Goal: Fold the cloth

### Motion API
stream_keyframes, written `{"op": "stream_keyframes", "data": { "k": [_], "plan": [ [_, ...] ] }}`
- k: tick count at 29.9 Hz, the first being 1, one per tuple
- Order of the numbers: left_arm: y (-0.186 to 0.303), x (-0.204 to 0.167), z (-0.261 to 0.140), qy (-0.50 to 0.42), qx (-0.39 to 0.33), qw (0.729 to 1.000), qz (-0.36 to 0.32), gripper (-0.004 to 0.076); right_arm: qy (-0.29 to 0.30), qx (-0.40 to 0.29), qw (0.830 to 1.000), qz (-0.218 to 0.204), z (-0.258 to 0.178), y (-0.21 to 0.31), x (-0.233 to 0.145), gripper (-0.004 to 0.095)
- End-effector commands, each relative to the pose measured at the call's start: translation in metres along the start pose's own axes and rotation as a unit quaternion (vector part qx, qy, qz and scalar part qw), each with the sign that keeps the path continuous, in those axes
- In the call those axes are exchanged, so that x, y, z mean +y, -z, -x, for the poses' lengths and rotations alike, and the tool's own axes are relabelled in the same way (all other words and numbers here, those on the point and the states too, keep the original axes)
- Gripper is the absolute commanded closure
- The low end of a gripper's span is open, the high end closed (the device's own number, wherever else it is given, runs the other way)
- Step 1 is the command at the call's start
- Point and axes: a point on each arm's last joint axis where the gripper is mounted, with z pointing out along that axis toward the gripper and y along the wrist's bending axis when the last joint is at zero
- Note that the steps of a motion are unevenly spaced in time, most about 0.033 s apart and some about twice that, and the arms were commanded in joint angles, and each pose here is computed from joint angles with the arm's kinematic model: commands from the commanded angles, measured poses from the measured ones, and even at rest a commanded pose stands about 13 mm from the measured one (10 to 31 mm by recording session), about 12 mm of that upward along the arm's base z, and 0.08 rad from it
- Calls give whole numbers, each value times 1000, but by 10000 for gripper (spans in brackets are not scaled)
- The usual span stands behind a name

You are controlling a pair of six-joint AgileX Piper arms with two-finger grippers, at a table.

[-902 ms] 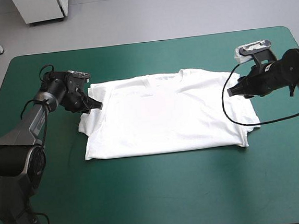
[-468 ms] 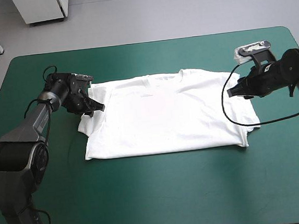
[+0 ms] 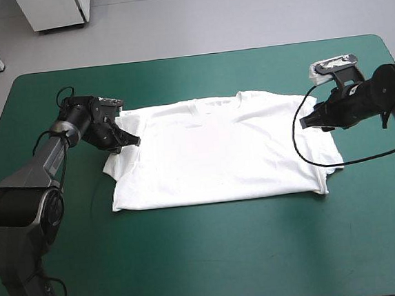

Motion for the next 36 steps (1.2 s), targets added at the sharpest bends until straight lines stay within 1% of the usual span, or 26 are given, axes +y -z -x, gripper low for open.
{"op": "stream_keyframes", "data": {
  "k": [1, 6, 11, 16, 20, 24, 31, 33, 36],
  "plan": [
    [66, -3, 3, 5, -73, 997, 5, 733, 3, -45, 999, -5, 7, 19, 1, 481],
    [104, -11, -3, 15, -114, 993, -25, 733, 2, -44, 999, -2, 7, 19, 2, 480],
    [110, -25, -3, 11, -122, 989, -78, 733, 1, -39, 999, 0, 6, 19, 2, 481],
    [91, -48, 2, -11, -103, 990, -99, 733, 1, -39, 999, 0, 6, 19, 2, 480],
    [64, -63, 6, -33, -76, 991, -105, 733, 1, -38, 999, 1, 6, 19, 2, 480],
    [43, -67, 9, -40, -57, 992, -105, 733, 1, -37, 999, 1, 6, 19, 2, 488],
    [39, -67, 9, -55, -54, 992, -104, 729, 1, -37, 999, 1, 6, 19, 2, 490],
    [40, -68, 6, -57, -41, 992, -107, 695, 1, -36, 999, 1, 6, 19, 2, 490],
    [50, -68, 5, -62, -22, 991, -114, 577, 5, -35, 999, 2, 6, 19, 2, 489]
  ]
}}
